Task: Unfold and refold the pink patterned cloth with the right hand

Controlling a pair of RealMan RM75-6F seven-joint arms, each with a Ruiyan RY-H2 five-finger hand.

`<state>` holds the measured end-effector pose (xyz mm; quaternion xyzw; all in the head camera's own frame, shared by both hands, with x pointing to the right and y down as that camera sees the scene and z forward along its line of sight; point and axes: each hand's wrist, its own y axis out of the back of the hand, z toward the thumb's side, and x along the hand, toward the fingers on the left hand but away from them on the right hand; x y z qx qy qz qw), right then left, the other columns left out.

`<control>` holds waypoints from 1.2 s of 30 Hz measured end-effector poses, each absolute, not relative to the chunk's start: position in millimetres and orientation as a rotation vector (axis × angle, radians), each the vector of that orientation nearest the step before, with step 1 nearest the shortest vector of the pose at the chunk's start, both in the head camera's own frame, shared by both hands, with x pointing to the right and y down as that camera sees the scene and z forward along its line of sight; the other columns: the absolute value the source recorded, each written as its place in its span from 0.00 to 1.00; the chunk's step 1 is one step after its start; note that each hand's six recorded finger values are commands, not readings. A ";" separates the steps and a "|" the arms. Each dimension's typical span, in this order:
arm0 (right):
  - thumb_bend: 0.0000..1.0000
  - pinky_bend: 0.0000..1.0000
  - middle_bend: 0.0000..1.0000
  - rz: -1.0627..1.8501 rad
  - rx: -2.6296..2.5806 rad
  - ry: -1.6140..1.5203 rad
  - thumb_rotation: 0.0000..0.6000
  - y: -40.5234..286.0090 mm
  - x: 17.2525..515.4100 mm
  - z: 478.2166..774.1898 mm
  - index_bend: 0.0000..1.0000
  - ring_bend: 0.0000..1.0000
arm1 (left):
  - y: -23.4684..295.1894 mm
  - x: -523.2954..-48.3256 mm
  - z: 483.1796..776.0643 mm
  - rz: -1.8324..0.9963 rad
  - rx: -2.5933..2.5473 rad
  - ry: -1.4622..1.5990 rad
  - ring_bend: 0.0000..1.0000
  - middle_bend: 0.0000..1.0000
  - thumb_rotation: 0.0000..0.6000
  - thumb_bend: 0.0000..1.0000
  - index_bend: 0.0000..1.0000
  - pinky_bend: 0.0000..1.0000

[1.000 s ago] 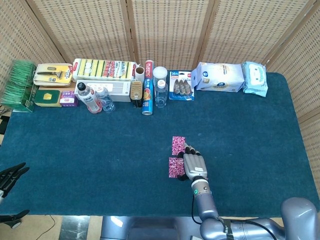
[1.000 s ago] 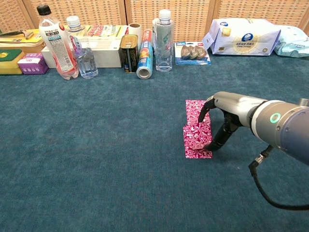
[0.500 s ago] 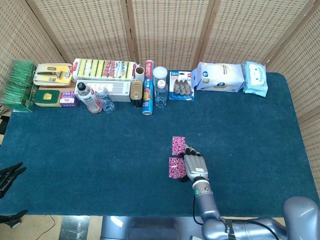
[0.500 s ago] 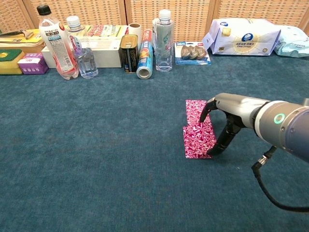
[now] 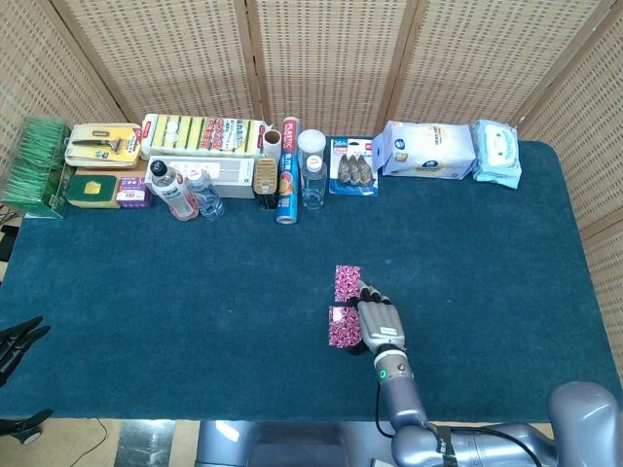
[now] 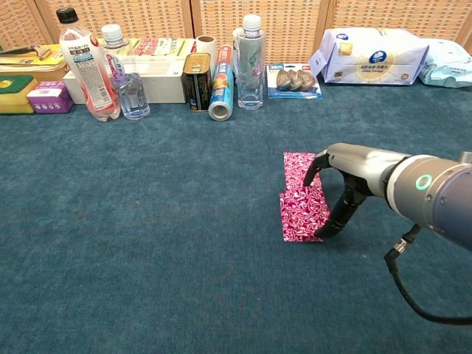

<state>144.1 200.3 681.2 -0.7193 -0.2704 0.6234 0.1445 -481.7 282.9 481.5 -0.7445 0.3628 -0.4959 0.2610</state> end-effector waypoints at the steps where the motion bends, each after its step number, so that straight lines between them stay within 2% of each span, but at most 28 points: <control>1: 0.23 0.11 0.00 1.796 -2.074 -0.779 1.00 200.4 143.7 681.5 0.23 0.00 | 282.8 -481.8 481.4 -1.343 -2.016 0.983 0.00 0.00 1.00 0.07 0.00 0.05; 24: 0.22 0.11 0.00 1.805 -2.092 -0.808 1.00 198.4 137.3 682.4 0.21 0.00 | 281.8 -482.9 481.5 -1.344 -2.018 0.986 0.00 0.00 1.00 0.07 0.00 0.05; 36: 0.22 0.11 0.00 1.791 -2.057 -0.888 1.00 174.9 143.3 678.2 0.21 0.00 | 282.6 -482.6 481.2 -1.342 -2.021 0.985 0.00 0.00 1.00 0.07 0.00 0.05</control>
